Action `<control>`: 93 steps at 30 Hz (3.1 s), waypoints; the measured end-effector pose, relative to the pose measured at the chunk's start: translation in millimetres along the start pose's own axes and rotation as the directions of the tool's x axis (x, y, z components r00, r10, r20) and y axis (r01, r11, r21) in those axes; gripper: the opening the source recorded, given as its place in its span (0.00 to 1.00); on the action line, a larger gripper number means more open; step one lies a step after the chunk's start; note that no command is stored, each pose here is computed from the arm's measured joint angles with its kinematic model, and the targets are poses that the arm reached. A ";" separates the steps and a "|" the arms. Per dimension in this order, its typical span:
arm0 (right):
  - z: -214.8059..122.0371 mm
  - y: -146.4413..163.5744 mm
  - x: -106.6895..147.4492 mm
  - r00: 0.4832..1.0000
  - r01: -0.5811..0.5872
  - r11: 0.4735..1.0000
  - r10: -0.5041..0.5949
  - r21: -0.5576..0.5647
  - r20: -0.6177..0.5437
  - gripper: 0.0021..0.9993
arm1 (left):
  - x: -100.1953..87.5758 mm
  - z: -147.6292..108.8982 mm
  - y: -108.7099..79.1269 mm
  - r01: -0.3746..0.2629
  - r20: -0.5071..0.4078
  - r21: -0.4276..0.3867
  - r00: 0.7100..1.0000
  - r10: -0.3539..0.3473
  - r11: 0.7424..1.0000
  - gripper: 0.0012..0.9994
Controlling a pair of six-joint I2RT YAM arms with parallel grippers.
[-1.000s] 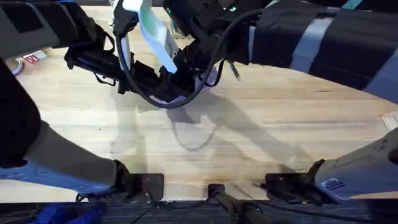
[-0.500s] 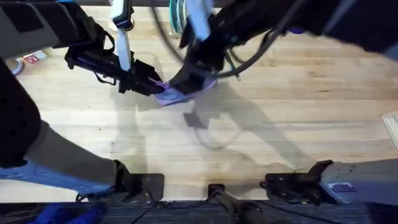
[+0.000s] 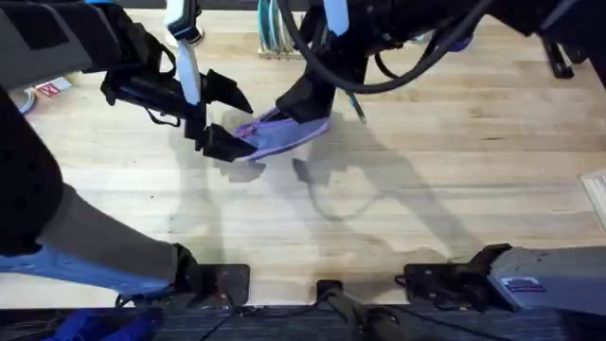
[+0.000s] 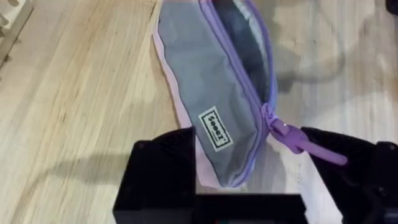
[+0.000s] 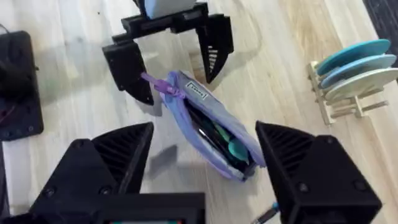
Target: Unzip the bag, pick up the pens from the table one at a time and place them inside, then zip the bag closed.
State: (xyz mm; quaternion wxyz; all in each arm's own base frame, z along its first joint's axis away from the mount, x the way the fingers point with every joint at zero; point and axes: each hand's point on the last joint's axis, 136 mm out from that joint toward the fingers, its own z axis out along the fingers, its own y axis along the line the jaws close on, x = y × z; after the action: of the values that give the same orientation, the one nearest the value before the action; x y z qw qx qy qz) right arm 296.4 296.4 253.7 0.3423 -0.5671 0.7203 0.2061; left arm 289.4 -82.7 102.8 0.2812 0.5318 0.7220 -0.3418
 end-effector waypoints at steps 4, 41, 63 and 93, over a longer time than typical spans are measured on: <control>-1.9 1.4 10.1 0.999 -0.021 1.000 0.020 -0.013 -0.035 0.99 | 0.0 -0.4 -5.8 0.026 -0.003 0.020 1.000 -0.026 0.999 1.00; 42.8 -30.5 30.8 0.928 0.272 0.952 -0.299 -0.143 -0.222 0.03 | -96.7 -138.3 -52.6 -0.142 -0.259 -0.282 0.963 0.067 0.949 1.00; 65.7 -19.8 52.2 0.824 0.466 0.835 -0.530 -0.293 -0.198 0.03 | -96.3 -137.8 -54.3 -0.136 -0.258 -0.277 0.964 0.063 0.951 1.00; 138.1 -7.8 96.7 0.829 0.439 0.815 -0.530 -0.378 -0.180 0.92 | -96.8 -138.4 -52.0 -0.145 -0.260 -0.283 0.963 0.069 0.948 1.00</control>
State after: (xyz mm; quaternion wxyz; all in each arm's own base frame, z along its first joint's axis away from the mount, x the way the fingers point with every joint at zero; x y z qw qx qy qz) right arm 327.9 323.6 90.1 0.1827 -0.8039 0.5474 0.1441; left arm 260.3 -39.2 271.6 0.2850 0.5600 0.7645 -0.1438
